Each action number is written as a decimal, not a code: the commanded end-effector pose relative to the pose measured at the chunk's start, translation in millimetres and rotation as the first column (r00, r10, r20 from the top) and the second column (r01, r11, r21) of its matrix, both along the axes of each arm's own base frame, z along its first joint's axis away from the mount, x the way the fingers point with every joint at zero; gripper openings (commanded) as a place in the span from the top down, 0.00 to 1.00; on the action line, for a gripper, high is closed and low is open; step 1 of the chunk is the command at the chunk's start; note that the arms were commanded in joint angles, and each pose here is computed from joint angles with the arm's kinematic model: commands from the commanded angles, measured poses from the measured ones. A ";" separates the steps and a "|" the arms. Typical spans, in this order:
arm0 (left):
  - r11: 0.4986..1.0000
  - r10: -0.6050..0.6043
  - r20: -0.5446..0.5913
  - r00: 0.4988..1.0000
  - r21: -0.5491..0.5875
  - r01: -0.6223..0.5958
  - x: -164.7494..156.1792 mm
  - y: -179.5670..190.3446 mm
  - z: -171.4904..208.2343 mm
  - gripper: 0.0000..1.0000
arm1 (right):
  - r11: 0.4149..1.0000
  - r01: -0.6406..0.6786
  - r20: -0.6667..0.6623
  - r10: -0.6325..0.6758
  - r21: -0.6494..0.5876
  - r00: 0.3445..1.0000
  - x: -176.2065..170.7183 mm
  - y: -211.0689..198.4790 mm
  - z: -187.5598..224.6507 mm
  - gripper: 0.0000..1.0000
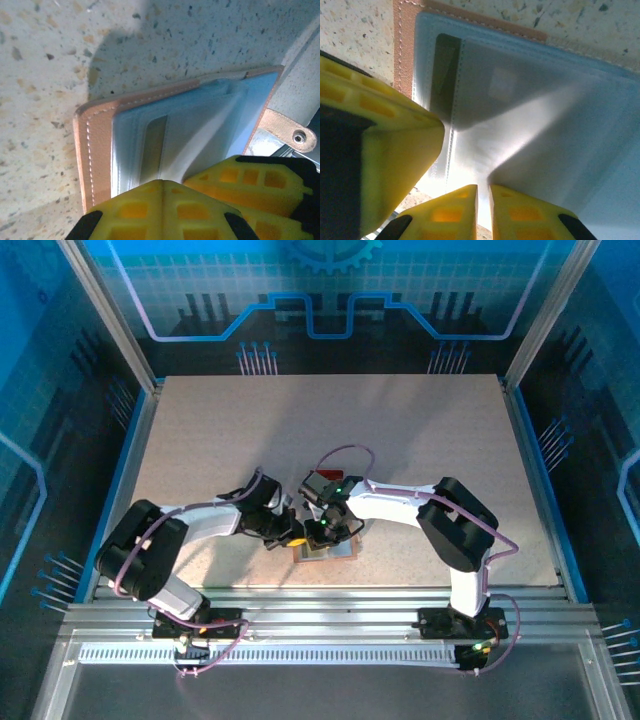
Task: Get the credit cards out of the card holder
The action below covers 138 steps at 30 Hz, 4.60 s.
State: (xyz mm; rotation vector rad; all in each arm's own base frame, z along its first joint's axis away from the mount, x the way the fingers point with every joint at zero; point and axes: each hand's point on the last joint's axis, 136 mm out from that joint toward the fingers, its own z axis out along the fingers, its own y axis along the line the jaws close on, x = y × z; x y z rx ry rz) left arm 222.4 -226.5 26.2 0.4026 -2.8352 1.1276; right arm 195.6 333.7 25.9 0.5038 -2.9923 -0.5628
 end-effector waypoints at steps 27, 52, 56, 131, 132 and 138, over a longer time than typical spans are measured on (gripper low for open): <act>0.999 -0.023 -0.046 0.999 0.040 0.025 -6.7 2.9 -9.4 1.00 | 0.988 -0.006 0.108 0.023 -0.157 0.994 0.3 -32.2 23.4 0.58; 0.999 -0.023 -0.043 0.999 0.041 0.025 -6.5 3.2 -7.4 1.00 | 0.962 0.133 -0.092 -0.114 0.240 0.989 -13.7 22.9 1.5 0.97; 0.999 -0.023 -0.041 0.999 0.042 0.024 -6.6 3.5 -7.3 1.00 | 0.983 0.120 -0.058 -0.113 0.138 0.992 -12.5 5.2 -5.9 0.91; 0.999 -0.019 -0.036 0.999 0.050 0.021 -5.1 4.2 -2.0 1.00 | 0.992 0.118 0.018 -0.119 0.038 0.993 31.4 -14.7 5.9 0.87; 0.998 -0.019 -0.035 0.999 0.051 0.021 -4.4 4.1 -1.9 1.00 | 0.993 0.117 0.025 -0.117 0.029 0.993 31.9 -16.9 7.7 0.86; 0.999 -0.019 -0.031 0.999 0.050 0.020 -2.3 3.2 1.0 1.00 | 0.994 0.108 0.032 -0.108 0.003 0.994 31.9 -22.0 6.5 0.86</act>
